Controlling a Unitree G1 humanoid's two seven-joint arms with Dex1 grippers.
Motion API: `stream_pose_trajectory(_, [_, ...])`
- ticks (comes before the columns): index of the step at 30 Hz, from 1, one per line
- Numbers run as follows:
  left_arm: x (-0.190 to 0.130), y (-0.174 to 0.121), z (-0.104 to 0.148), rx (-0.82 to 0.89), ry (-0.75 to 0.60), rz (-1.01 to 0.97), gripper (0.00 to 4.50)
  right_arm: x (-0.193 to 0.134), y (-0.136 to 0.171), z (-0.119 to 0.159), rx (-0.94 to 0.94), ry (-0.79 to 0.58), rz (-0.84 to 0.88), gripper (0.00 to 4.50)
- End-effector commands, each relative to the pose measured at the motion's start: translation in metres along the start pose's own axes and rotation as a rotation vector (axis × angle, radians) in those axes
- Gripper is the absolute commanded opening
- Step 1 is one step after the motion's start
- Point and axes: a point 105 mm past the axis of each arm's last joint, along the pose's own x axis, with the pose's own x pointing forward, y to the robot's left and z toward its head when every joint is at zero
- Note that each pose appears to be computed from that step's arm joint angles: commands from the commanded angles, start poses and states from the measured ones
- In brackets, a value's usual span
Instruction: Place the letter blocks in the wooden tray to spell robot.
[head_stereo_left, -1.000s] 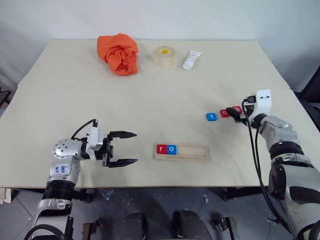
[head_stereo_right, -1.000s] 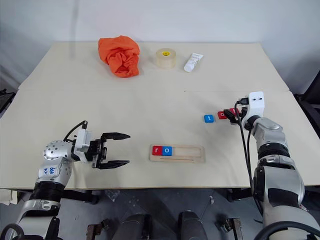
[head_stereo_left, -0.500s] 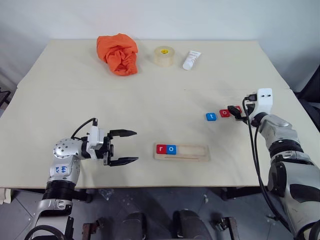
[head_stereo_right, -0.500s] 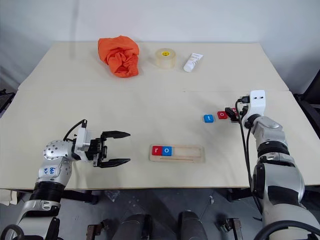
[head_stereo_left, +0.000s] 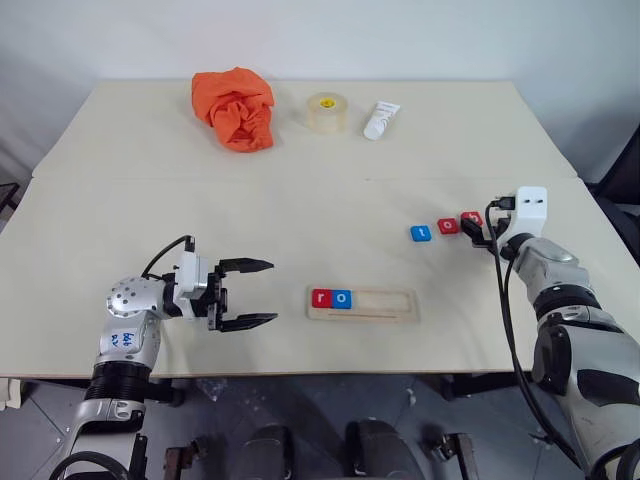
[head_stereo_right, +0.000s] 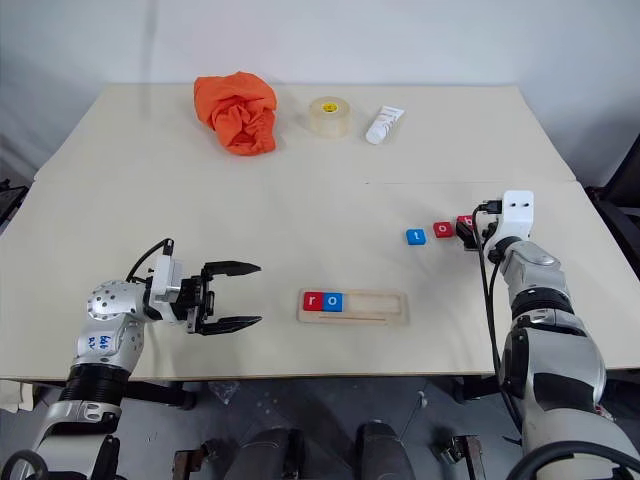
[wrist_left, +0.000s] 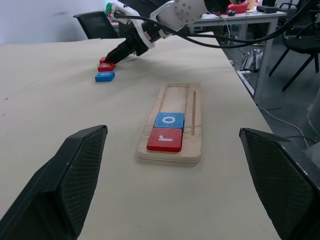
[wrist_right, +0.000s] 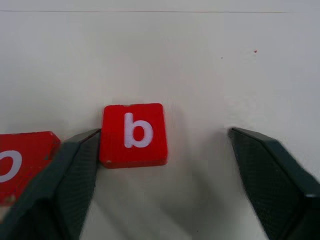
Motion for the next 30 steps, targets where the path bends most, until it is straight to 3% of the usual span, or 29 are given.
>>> stream_pose_trajectory(1, [-0.002,0.002,0.007,0.042,-0.014,0.011,4.5,0.001,0.002,0.001,-0.006,0.004,0.005,3.0])
stream_pose_trajectory(4, [-0.002,0.002,0.007,0.04,-0.014,0.009,4.5,0.0,0.001,0.009,-0.009,-0.034,0.004,1.91])
stream_pose_trajectory(6, [-0.002,0.001,0.006,0.037,-0.013,0.001,4.5,-0.002,0.0,0.015,-0.015,-0.06,0.004,1.46])
stream_pose_trajectory(10, [-0.002,-0.002,0.003,0.017,-0.016,-0.024,4.5,-0.016,0.001,0.019,-0.041,-0.116,0.041,1.46])
stream_pose_trajectory(14, [0.002,-0.008,-0.001,-0.003,-0.019,-0.052,4.5,-0.052,0.015,0.016,-0.062,-0.17,0.08,1.46])
stream_pose_trajectory(22, [0.004,-0.01,-0.009,-0.029,-0.028,-0.042,4.5,-0.144,0.064,-0.044,-0.039,-0.045,0.121,1.46])
stream_pose_trajectory(30, [0.007,-0.004,-0.006,-0.026,-0.034,-0.033,4.5,-0.162,0.083,-0.073,0.02,0.026,0.09,1.46])
